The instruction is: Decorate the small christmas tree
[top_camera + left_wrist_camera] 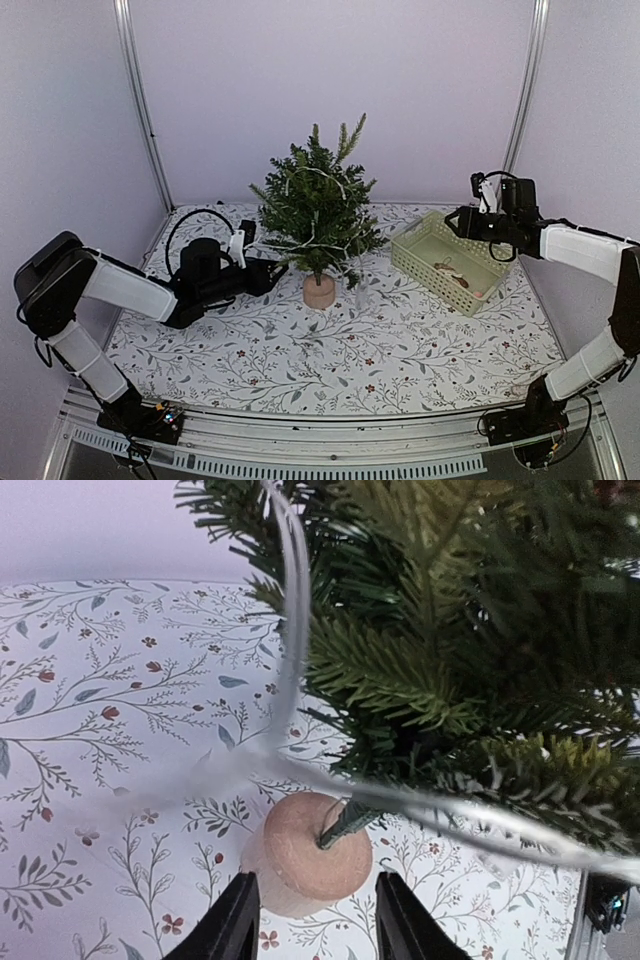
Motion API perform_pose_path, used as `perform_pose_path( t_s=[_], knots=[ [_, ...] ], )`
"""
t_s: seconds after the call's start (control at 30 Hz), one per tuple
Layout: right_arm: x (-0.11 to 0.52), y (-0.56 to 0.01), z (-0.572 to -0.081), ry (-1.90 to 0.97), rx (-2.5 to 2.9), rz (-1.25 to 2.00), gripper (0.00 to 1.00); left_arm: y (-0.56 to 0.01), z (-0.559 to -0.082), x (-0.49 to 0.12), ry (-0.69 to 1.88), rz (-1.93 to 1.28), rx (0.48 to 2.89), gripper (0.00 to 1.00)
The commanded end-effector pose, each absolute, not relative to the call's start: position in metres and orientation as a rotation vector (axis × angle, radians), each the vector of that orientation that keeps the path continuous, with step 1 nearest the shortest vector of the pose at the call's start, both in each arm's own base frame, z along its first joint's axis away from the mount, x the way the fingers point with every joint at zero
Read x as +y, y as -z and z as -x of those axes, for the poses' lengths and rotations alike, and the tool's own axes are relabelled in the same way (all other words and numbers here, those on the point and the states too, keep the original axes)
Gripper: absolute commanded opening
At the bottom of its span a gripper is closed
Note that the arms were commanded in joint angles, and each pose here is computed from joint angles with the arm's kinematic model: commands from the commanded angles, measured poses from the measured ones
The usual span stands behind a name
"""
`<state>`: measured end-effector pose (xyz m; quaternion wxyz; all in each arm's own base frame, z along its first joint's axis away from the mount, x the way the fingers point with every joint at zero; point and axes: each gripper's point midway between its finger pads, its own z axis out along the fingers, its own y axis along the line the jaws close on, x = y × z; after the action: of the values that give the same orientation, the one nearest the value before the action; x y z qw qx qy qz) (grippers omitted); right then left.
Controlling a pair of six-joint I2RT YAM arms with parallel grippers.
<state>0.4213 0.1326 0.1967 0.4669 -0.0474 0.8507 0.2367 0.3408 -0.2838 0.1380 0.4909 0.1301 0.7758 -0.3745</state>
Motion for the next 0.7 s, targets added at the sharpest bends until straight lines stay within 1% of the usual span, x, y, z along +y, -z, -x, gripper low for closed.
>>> perform_pose_path(
  t_s=[0.0, 0.2, 0.37, 0.67],
  knots=[
    [0.113, -0.135, -0.405, -0.430, 2.358, 0.209, 0.47, -0.152, -0.346, -0.281, 0.885, -0.324, 1.861, 0.43],
    [0.113, -0.108, -0.408, -0.422, 2.456, 0.219, 0.47, -0.155, -0.346, -0.283, 0.890, -0.333, 1.860, 0.43],
    [0.108, -0.063, -0.401, -0.343, 2.596, 0.233, 0.49, -0.157, -0.347, -0.284, 0.891, -0.330, 1.857, 0.43],
    [0.100, -0.029, -0.395, -0.244, 2.697, 0.224, 0.42, -0.161, -0.351, -0.289, 0.900, -0.337, 1.847, 0.43]
  ],
)
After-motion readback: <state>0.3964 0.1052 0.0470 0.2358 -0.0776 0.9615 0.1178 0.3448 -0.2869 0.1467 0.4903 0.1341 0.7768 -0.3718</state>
